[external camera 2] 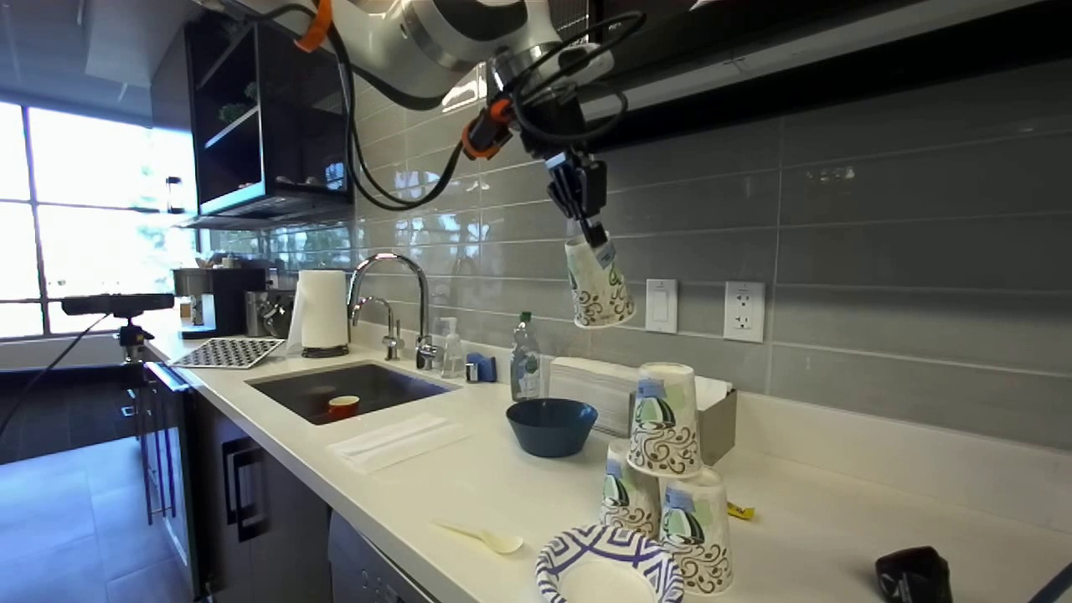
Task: Pick up the second paper cup from the left and put it on the two cups to the right, pick up the paper cup furthest to the left and put it on the paper cup above two paper cups
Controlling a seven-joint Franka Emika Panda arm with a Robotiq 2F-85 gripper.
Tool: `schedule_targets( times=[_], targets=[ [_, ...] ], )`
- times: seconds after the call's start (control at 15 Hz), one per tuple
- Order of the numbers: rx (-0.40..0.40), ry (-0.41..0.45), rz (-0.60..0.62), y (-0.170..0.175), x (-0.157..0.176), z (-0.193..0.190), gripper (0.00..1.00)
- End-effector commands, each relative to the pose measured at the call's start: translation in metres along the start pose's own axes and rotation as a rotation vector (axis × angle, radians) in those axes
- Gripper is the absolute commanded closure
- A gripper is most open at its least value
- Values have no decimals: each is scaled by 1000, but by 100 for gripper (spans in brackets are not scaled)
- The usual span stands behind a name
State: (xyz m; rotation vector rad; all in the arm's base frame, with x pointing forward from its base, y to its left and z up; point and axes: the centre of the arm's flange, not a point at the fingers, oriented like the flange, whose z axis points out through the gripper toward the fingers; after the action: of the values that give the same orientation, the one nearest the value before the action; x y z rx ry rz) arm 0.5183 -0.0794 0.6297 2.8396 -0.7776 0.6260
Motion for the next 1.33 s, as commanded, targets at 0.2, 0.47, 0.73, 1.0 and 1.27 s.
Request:
schedule_targets(
  times=[0.2,0.47,0.73,1.0,1.27],
  targets=[
    [-63,35,50,37,18,-6,98],
    [-78,30,61,42,21,-6,100],
    [-105,-11,98,59,29,-2,100],
    [-138,-68,120,73,36,7,100],
    [-151,-121,139,83,45,20,100]
  ],
)
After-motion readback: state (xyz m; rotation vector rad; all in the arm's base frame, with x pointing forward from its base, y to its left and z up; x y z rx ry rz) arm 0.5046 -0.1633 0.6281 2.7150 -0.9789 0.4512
